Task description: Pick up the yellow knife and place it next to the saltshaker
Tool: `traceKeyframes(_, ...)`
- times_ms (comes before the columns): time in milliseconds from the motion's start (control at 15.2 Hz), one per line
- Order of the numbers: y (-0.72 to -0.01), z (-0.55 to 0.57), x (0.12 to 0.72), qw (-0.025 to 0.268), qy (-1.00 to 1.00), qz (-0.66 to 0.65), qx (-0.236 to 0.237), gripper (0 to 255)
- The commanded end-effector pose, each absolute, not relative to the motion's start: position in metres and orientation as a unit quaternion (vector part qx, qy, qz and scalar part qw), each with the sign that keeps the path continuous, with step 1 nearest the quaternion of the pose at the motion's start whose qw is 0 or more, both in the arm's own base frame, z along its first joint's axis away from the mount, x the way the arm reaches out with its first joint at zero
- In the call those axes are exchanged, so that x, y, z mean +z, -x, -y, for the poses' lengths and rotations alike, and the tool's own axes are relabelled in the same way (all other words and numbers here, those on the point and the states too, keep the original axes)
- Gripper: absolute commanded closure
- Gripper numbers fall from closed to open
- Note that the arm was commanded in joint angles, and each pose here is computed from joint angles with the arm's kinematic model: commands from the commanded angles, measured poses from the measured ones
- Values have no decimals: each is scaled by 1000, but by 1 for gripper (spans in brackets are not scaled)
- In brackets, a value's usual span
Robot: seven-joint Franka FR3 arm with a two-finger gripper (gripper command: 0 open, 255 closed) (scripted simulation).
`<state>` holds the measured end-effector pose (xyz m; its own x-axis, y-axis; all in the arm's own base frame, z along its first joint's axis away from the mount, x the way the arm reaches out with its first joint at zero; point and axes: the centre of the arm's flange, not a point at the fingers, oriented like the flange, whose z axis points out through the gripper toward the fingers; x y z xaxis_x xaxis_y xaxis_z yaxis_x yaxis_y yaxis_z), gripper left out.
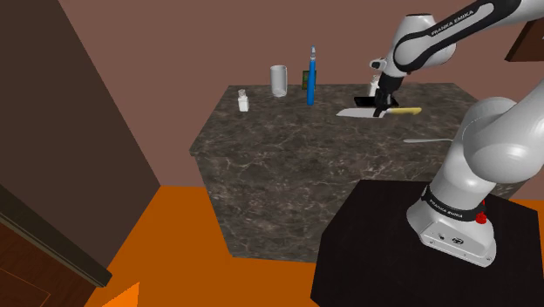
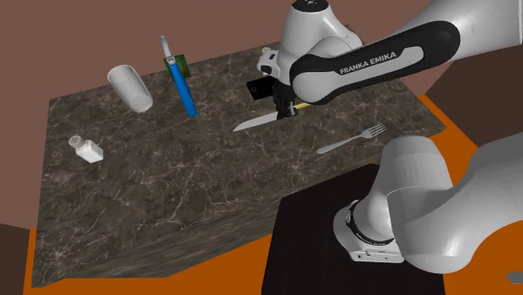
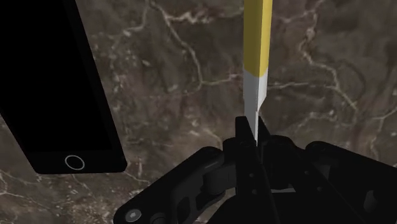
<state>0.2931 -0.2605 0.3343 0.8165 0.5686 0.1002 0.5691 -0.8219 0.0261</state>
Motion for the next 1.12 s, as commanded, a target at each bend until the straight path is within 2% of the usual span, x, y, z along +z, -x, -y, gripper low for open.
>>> traceKeyframes(0, -293, 260, 344, 3, 953, 298, -52, 255)
traceKeyframes(1056, -293, 260, 428, 3, 953, 298, -52, 255)
